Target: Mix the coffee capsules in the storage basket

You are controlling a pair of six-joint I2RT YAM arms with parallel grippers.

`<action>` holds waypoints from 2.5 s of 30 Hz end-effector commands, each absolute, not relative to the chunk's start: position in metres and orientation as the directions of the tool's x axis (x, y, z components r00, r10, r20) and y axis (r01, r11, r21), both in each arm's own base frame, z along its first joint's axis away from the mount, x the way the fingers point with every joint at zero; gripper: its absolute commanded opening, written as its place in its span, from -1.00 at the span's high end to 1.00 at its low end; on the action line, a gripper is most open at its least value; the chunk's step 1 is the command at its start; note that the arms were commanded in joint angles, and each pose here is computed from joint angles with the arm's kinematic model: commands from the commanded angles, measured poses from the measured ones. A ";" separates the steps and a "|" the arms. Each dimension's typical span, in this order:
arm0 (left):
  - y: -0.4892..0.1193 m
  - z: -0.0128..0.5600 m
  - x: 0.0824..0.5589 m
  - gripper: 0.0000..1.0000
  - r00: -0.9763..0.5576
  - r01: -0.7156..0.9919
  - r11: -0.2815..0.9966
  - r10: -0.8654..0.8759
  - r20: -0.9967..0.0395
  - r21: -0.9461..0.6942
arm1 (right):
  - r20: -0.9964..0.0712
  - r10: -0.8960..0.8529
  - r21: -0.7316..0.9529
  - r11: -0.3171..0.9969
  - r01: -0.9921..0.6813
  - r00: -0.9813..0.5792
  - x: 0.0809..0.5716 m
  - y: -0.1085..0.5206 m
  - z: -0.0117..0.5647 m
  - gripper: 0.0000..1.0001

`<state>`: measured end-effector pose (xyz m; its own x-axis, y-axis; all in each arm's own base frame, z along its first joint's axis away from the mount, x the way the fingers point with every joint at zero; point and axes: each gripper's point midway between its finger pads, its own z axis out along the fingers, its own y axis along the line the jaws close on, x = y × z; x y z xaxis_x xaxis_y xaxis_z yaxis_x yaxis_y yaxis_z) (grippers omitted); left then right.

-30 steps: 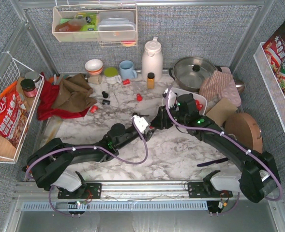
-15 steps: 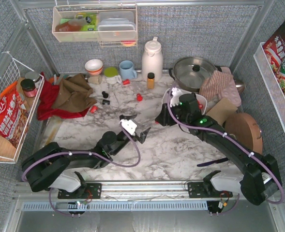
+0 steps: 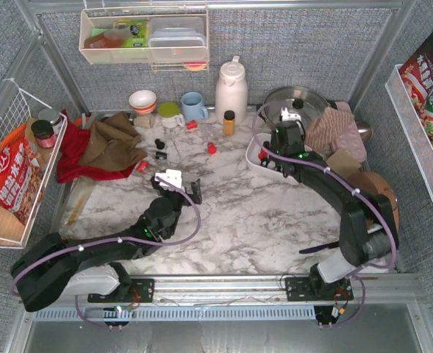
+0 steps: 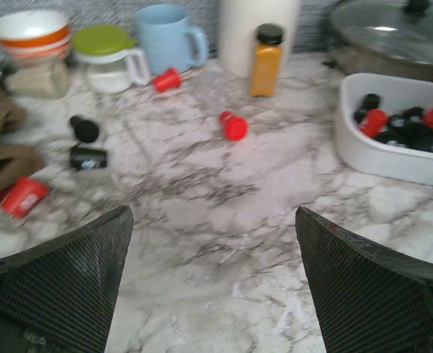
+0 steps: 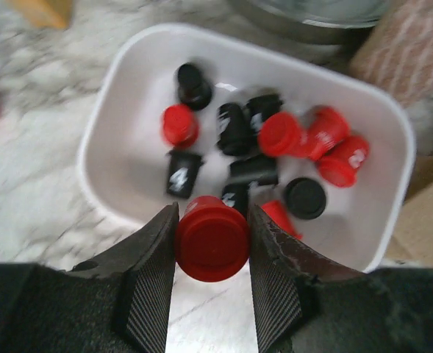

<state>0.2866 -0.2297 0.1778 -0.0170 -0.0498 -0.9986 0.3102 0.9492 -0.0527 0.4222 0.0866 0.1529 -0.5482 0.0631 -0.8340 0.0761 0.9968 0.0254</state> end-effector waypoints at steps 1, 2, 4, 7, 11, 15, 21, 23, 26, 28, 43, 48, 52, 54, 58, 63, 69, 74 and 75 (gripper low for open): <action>-0.188 0.147 0.289 -0.99 -0.146 0.122 0.992 -0.014 -0.989 -0.032 | -0.845 0.080 -0.023 0.983 0.185 -0.529 0.454 0.057 0.149 0.82; -0.182 0.145 0.289 -0.99 -0.156 0.101 0.994 -0.020 -0.988 -0.036 | -0.835 0.087 -0.017 0.983 0.184 -0.544 0.459 0.056 0.144 0.68; -0.170 0.140 0.289 -0.99 -0.174 0.052 0.997 -0.052 -0.983 -0.062 | -0.819 0.103 0.009 0.986 0.167 -0.564 0.471 0.059 0.136 0.16; -0.151 0.136 0.293 -0.99 -0.186 -0.040 0.989 -0.146 -0.972 -0.141 | -0.804 0.116 0.049 0.990 0.129 -0.584 0.481 0.066 0.131 -0.41; -0.128 0.123 0.307 -0.99 -0.247 -0.114 0.971 -0.232 -0.941 -0.210 | -0.814 0.110 0.071 0.993 0.090 -0.570 0.481 0.072 0.135 -0.57; -0.119 0.107 0.326 -0.99 -0.342 -0.145 0.960 -0.276 -0.898 -0.240 | -0.830 0.106 0.074 0.994 0.079 -0.548 0.474 0.071 0.145 -0.60; -0.119 0.090 0.356 -0.99 -0.447 -0.203 0.959 -0.269 -0.853 -0.197 | -0.857 0.105 0.087 0.994 0.059 -0.504 0.460 0.070 0.163 -0.60; -0.118 0.085 0.364 -0.99 -0.460 -0.229 0.956 -0.274 -0.844 -0.186 | -0.865 0.104 0.094 0.995 0.044 -0.492 0.456 0.071 0.171 -0.59; -0.111 0.077 0.373 -0.99 -0.490 -0.268 0.954 -0.257 -0.833 -0.137 | -0.875 0.104 0.112 0.994 0.011 -0.473 0.451 0.076 0.184 -0.60; -0.102 0.071 0.379 -0.99 -0.515 -0.294 0.951 -0.243 -0.822 -0.097 | -0.877 0.107 0.127 0.992 -0.011 -0.468 0.449 0.080 0.189 -0.59; -0.057 0.052 0.412 -0.72 -0.699 -0.204 0.978 -0.113 -0.706 0.045 | -0.882 0.098 0.155 0.984 -0.089 -0.460 0.444 0.093 0.204 -0.59; -0.053 0.045 0.416 -0.61 -0.767 -0.051 0.999 -0.027 -0.641 0.019 | -0.883 0.093 0.154 0.983 -0.098 -0.460 0.443 0.093 0.206 -0.59; -0.056 0.043 0.418 -0.52 -0.792 0.075 0.997 0.057 -0.608 -0.004 | -0.883 0.090 0.159 0.981 -0.113 -0.461 0.442 0.096 0.208 -0.59; -0.052 0.041 0.418 -0.52 -0.794 0.118 0.993 0.094 -0.600 -0.001 | -0.882 0.088 0.159 0.980 -0.116 -0.463 0.441 0.096 0.208 -0.59; -0.047 0.034 0.417 -0.50 -0.787 0.205 0.979 0.168 -0.594 0.004 | -0.883 0.089 0.160 0.980 -0.118 -0.461 0.440 0.096 0.210 -0.59; -0.043 0.041 0.429 -0.43 -0.749 0.308 0.951 0.260 -0.610 0.028 | -0.881 0.090 0.166 0.978 -0.125 -0.464 0.440 0.097 0.209 -0.59; -0.048 0.034 0.438 -0.31 -0.726 0.408 0.912 0.351 -0.592 0.041 | -0.871 0.086 0.167 0.978 -0.127 -0.484 0.442 0.099 0.203 -0.59; -0.051 0.017 0.435 -0.15 -0.730 0.452 0.892 0.386 -0.564 0.025 | -0.862 0.086 0.175 0.975 -0.134 -0.500 0.443 0.102 0.198 -0.59; -0.051 0.014 0.434 -0.10 -0.731 0.458 0.889 0.391 -0.559 0.023 | -0.861 0.085 0.176 0.975 -0.136 -0.501 0.444 0.102 0.198 -0.59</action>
